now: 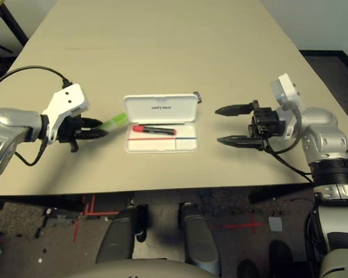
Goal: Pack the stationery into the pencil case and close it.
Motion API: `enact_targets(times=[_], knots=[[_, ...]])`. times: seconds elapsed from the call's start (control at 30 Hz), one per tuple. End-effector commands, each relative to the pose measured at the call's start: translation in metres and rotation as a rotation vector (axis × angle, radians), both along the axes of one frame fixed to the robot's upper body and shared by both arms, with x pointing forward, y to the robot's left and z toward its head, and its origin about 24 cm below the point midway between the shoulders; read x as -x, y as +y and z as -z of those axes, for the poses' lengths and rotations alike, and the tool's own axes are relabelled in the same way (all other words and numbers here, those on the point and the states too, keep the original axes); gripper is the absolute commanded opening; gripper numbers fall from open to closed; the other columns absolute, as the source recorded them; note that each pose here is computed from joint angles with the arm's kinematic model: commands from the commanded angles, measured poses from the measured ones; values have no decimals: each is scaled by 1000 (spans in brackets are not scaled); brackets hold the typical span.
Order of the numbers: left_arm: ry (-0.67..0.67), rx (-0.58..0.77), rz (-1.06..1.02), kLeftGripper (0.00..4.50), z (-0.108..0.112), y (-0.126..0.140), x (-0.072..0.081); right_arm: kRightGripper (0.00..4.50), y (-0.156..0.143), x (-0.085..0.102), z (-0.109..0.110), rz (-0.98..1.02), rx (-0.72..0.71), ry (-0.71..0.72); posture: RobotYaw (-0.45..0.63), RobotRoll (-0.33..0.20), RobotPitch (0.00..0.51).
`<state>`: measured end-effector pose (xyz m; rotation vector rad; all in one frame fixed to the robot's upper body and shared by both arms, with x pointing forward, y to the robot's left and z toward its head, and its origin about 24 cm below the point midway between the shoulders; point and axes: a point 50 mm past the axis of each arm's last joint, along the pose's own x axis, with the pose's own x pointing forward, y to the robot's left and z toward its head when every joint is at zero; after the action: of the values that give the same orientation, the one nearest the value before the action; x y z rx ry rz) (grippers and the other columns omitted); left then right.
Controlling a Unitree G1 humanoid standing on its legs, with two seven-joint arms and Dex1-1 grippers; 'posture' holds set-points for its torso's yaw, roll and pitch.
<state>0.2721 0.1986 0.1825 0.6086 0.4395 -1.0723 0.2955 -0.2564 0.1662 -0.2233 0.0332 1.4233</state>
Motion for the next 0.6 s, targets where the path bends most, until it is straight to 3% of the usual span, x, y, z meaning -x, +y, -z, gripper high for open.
enact_targets(times=[0.03,0.6], knots=[[14,-7,93,1071,0,-9,8,4500,0,-1,0,-6,15,-5,30,0,186],[-5,-75,316,1071,7,-43,-4,4500,-4,10,4,6,10,-1,-31,0,197]])
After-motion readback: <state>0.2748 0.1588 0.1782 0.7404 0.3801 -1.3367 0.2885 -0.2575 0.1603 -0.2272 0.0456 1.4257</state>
